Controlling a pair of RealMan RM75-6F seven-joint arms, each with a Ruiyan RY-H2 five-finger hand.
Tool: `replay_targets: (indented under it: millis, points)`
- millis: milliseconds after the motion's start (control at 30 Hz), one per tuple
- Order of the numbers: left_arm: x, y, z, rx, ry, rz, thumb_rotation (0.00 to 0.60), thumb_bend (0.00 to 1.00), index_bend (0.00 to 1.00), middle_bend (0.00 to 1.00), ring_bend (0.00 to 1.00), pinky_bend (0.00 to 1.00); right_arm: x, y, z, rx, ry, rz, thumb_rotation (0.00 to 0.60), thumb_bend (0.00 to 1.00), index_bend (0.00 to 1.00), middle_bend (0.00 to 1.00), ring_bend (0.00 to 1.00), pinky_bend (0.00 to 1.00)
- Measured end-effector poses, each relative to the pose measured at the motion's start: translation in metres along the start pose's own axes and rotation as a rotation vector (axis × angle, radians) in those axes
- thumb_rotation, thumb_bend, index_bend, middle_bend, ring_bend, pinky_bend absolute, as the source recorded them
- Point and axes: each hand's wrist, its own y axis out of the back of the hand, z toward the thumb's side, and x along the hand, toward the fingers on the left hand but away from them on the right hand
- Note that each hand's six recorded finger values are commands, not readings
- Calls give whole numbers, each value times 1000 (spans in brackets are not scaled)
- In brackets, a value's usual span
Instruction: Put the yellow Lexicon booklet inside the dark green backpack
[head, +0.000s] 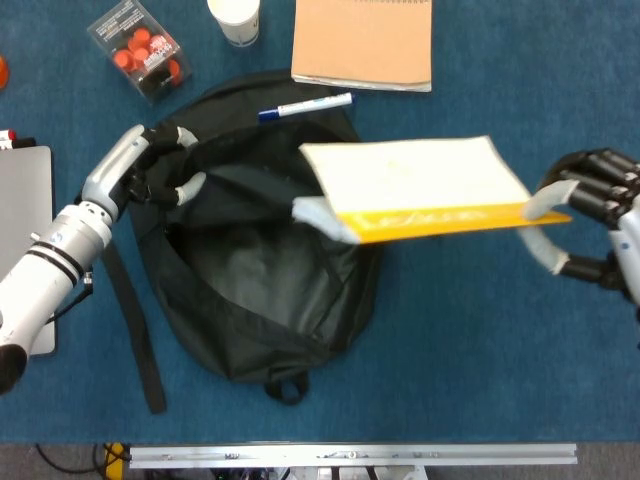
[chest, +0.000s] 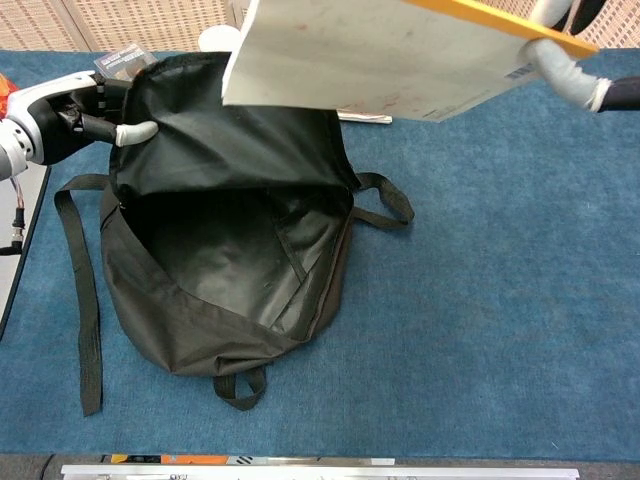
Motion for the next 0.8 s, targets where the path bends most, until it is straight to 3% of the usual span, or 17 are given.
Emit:
replay_targets:
  millis: [400, 800]
  points:
    - [6, 2, 7, -58, 24, 10, 600, 403, 561, 325, 218, 142, -14, -46, 36, -109, 88, 78, 600, 396, 755, 683, 480, 551]
    - [-3, 9, 17, -149, 53, -9, 600, 403, 559, 318, 218, 142, -26, -121, 56, -152, 141, 197, 600, 394, 757, 684, 480, 551]
